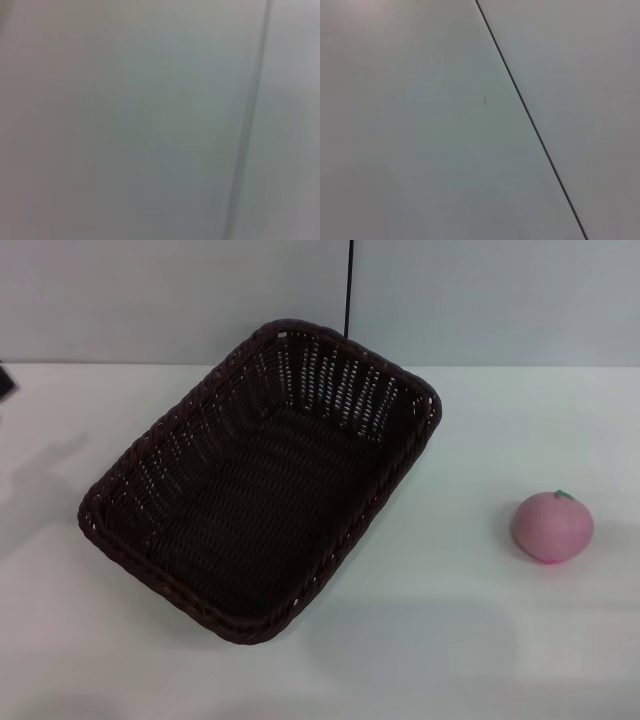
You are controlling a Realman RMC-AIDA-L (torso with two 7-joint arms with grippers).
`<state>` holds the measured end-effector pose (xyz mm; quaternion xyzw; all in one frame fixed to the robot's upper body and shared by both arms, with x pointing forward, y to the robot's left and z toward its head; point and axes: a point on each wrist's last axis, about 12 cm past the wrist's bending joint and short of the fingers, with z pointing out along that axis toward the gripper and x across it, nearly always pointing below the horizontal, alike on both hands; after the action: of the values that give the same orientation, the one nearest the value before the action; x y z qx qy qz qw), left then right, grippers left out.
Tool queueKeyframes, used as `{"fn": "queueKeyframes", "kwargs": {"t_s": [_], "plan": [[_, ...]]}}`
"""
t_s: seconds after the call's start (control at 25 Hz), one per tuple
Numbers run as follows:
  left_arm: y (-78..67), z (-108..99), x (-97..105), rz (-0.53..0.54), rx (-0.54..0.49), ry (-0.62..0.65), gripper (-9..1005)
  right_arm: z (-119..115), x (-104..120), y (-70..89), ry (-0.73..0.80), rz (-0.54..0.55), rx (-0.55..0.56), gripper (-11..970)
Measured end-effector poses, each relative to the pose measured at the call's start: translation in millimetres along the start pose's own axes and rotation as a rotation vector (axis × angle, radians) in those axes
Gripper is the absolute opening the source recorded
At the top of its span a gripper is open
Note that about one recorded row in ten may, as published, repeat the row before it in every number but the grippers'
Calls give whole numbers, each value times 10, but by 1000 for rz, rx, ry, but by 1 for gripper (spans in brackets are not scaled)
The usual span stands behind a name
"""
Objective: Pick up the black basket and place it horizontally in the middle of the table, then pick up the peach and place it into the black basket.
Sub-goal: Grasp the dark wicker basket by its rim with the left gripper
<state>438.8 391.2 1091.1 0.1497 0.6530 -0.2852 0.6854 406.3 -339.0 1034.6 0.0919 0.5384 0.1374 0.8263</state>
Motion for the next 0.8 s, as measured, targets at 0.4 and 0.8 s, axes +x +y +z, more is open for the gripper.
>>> {"fn": "queueKeyframes", "kwargs": {"t_s": [0.4,0.8], "plan": [[-144,982,-820,87,165,617,638,3,-16,3,-14,-1,-4,781],[-480,1741,-875,279,100,982,639,-7,-34,-13,-18,-8,-5,780]]}}
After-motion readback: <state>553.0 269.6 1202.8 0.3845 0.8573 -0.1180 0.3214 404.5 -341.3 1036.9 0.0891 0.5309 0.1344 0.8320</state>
